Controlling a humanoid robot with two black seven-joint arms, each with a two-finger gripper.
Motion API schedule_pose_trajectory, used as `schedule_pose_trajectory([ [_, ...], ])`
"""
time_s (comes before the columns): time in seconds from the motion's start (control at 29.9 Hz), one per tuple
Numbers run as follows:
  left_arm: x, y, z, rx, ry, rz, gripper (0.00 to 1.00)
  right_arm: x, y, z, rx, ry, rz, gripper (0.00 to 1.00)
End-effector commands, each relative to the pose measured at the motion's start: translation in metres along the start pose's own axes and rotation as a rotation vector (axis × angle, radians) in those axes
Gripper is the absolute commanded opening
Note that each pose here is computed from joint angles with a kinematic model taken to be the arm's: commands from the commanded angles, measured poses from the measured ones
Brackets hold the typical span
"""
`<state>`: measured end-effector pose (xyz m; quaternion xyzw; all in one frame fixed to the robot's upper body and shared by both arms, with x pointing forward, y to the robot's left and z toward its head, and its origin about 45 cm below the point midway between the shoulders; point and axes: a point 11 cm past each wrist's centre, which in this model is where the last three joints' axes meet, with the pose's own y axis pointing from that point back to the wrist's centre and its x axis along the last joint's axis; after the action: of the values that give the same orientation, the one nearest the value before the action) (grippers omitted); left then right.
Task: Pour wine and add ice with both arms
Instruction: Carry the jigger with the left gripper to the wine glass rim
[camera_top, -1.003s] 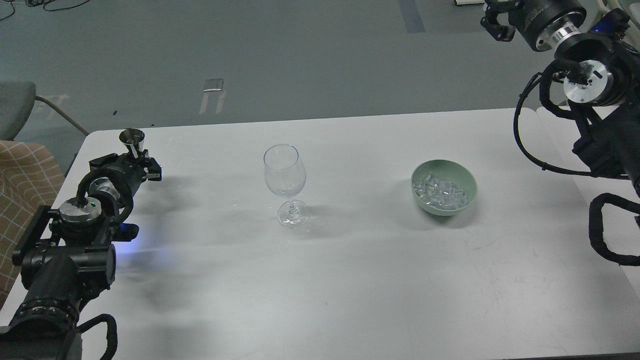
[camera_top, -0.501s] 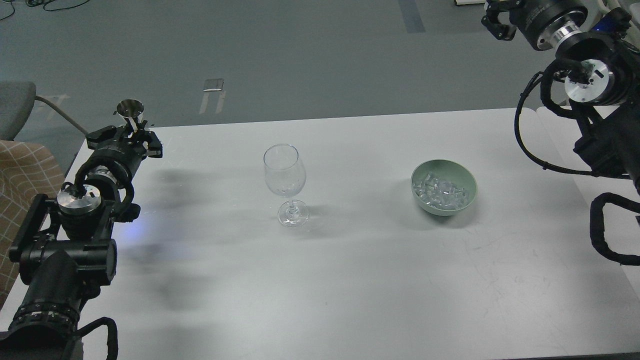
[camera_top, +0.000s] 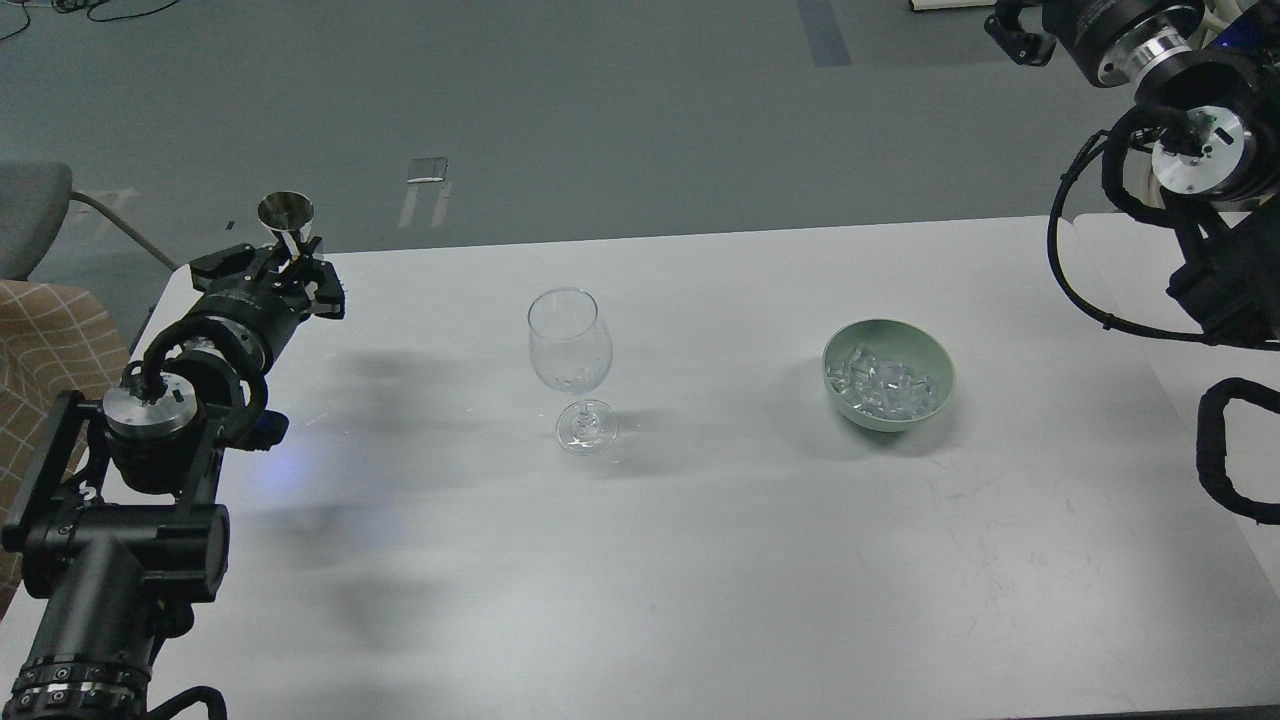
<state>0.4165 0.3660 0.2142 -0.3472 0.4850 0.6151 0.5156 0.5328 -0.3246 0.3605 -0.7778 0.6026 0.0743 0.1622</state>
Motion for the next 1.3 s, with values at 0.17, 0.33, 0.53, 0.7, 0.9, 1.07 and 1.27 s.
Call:
schedule_pose_trajectory([
  [0.17, -0.039, 0.029, -0.035, 0.129, -0.01, -0.002, 0.0, 0.004, 0.002, -0.005, 0.007, 0.009, 0.002, 1.0],
  [0.33, -0.057, 0.052, -0.046, 0.159, -0.027, -0.018, 0.0, 0.01, 0.005, -0.011, 0.013, 0.016, 0.014, 1.0],
  [0.53, -0.053, 0.07, -0.057, 0.195, -0.057, -0.028, 0.0, 0.014, 0.007, -0.013, 0.015, 0.021, 0.019, 1.0],
  [0.7, -0.053, 0.076, -0.069, 0.221, -0.082, -0.036, 0.0, 0.014, 0.007, -0.013, 0.016, 0.022, 0.019, 1.0],
  [0.9, -0.056, 0.079, -0.088, 0.252, -0.163, -0.043, 0.0, 0.015, 0.007, -0.012, 0.013, 0.021, 0.021, 1.0],
  [1.07, -0.062, 0.081, -0.106, 0.285, -0.199, -0.066, 0.0, 0.016, 0.009, -0.01, 0.011, 0.02, 0.023, 1.0],
  [1.27, -0.061, 0.082, -0.121, 0.311, -0.244, -0.067, 0.0, 0.012, 0.007, -0.012, 0.018, 0.022, 0.009, 1.0],
])
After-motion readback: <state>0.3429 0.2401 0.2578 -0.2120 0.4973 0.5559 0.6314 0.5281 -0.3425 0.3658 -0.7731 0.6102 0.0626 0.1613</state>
